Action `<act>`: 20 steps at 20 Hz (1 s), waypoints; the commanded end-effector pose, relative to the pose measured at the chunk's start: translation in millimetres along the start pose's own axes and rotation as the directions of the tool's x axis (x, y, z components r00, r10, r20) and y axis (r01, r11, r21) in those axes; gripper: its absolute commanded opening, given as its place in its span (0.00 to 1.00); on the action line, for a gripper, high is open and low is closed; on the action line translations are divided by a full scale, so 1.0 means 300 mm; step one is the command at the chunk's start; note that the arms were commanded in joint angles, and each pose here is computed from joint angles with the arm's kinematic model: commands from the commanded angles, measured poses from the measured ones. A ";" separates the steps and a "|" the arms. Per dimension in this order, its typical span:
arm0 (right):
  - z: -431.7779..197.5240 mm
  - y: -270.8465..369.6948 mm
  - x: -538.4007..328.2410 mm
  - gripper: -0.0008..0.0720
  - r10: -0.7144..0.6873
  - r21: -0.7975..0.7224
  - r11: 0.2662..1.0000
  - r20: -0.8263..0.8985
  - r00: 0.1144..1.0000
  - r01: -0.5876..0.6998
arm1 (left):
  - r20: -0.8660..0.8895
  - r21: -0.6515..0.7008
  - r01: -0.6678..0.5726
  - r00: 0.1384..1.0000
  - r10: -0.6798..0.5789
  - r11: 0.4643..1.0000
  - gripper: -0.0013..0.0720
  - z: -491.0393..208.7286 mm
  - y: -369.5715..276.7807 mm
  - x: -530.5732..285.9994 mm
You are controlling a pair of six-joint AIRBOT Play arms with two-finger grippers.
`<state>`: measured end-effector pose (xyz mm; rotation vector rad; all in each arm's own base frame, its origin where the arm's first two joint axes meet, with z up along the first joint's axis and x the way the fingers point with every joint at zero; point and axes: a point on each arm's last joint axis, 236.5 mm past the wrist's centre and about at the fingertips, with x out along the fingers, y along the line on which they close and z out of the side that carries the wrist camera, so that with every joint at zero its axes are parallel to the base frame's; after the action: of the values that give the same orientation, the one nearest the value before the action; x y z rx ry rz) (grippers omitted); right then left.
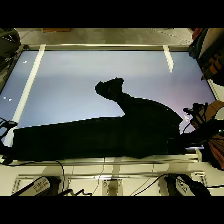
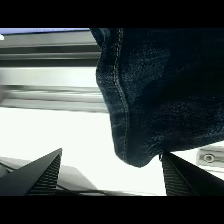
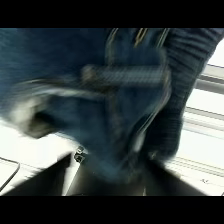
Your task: Fold the clothes and pants, and hang the long-sleeved shirts on hangers.
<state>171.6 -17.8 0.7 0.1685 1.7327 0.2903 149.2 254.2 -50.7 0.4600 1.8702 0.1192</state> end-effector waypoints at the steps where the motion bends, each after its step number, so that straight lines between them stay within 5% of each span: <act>1: 0.002 -0.010 0.000 0.79 -0.012 0.005 1.000 0.003 1.000 0.012 | 0.018 0.005 -0.030 0.999 0.029 1.000 0.96 0.011 0.027 0.003; 3: -0.011 -0.030 0.000 0.79 -0.037 0.011 0.999 -0.014 0.999 0.037 | 0.026 0.006 -0.061 0.998 0.060 0.998 0.92 0.016 0.057 -0.007; 5: -0.026 -0.064 -0.003 0.79 -0.081 0.016 0.997 -0.032 0.996 0.081 | 0.024 -0.042 -0.132 0.991 0.133 0.990 0.48 0.012 0.131 -0.037; 6: -0.026 -0.078 -0.004 0.79 -0.098 0.017 0.995 -0.032 0.995 0.099 | 0.057 -0.078 -0.162 0.984 0.166 0.984 0.46 0.035 0.169 -0.060; 8: 0.009 -0.102 -0.006 0.79 -0.129 0.018 0.992 0.012 0.992 0.129 | 0.145 -0.214 -0.184 0.965 0.217 0.959 0.51 0.101 0.225 -0.101; 10: 0.071 -0.131 -0.014 0.79 -0.166 0.024 0.986 0.090 0.982 0.164 | 0.229 -0.383 -0.130 0.946 0.231 0.914 0.70 0.166 0.239 -0.122; 12: 0.131 -0.159 -0.027 0.79 -0.202 0.045 0.979 0.167 0.965 0.197 | 0.311 -0.422 -0.025 0.935 0.170 0.906 0.69 0.235 0.197 -0.122; 17: 0.203 -0.191 -0.051 0.79 -0.242 0.070 0.970 0.258 0.935 0.232 | 0.457 -0.251 0.289 0.877 -0.150 0.924 0.64 0.412 -0.018 -0.113; 20: 0.202 -0.191 -0.050 0.79 -0.242 0.070 0.970 0.257 0.936 0.232 | 0.465 -0.218 0.324 0.864 -0.194 0.921 0.64 0.442 -0.038 -0.083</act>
<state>230.3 -67.8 -11.5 0.0277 1.5029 0.0672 262.2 233.1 -66.3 0.0885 1.4525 0.1850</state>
